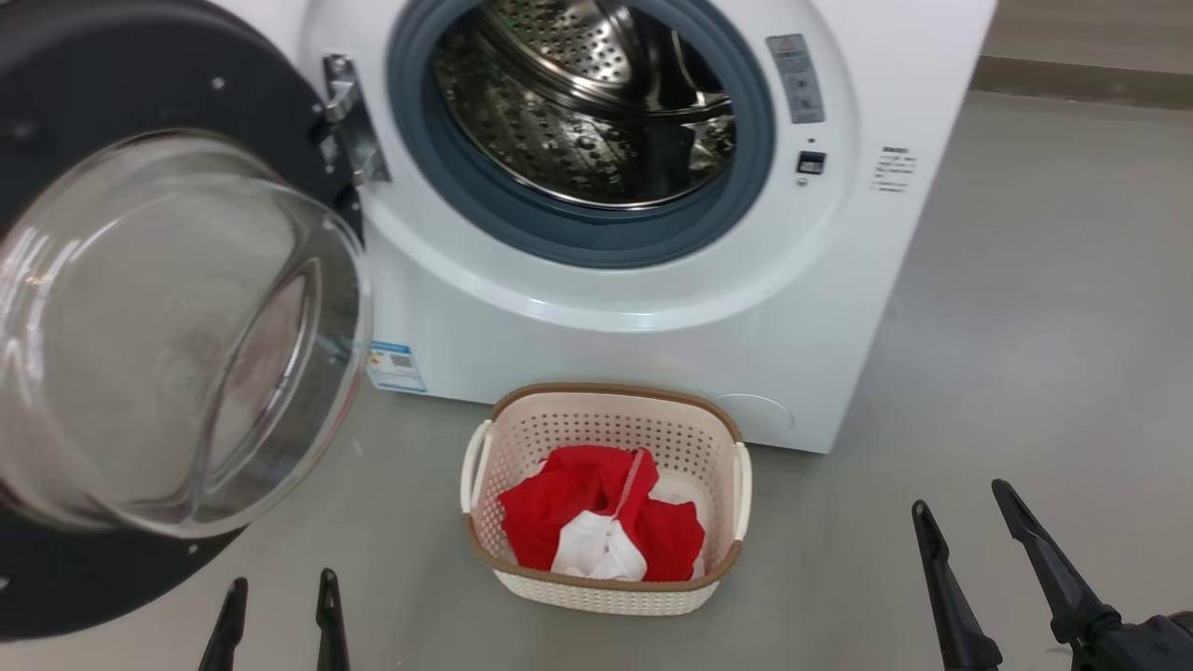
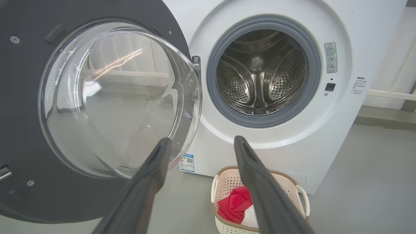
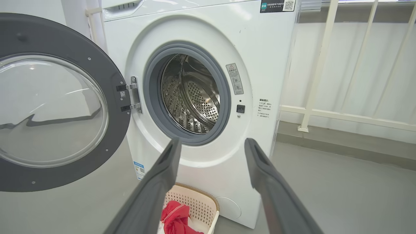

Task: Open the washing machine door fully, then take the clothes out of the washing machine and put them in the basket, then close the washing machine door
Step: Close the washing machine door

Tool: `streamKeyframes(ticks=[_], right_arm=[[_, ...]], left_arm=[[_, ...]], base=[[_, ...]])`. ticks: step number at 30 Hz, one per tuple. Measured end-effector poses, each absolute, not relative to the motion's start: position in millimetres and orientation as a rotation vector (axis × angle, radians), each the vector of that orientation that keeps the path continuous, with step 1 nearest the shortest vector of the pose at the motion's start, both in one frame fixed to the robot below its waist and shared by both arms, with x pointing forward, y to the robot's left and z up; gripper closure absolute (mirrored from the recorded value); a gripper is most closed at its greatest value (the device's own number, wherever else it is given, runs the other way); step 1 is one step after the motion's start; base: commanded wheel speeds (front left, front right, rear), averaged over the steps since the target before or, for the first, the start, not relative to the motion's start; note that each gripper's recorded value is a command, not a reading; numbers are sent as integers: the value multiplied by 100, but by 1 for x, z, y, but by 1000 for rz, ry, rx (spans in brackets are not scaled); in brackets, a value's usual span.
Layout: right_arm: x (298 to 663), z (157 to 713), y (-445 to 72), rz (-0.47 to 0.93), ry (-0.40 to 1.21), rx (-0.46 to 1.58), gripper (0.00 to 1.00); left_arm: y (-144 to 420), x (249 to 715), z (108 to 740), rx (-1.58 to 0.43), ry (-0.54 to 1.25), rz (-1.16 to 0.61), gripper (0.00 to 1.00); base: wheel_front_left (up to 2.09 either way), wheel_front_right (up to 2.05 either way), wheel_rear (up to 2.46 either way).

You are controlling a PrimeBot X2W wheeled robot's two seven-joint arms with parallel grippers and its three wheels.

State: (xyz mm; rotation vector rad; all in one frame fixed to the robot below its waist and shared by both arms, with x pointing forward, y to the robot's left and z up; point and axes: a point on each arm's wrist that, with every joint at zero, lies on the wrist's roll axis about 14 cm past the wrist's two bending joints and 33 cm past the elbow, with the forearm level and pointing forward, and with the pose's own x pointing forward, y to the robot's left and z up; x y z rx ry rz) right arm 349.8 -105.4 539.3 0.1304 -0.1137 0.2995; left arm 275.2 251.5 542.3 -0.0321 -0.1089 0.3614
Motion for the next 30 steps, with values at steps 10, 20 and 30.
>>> streamKeyframes(ticks=[10, 20, 30], right_arm=[[359, 543, -71, 408, -114, 138, 0], [363, 544, -44, 492, -112, 141, 0], [364, 546, -28, 540, -110, 140, 0]], left_arm=[[276, 247, 549, -22, -131, 474, 0], [294, 223, 551, -17, -139, 565, 0], [310, 204, 556, -11, -157, 656, 0]], base=[[0, 0, 0], [0, 0, 0], [0, 0, 0]])
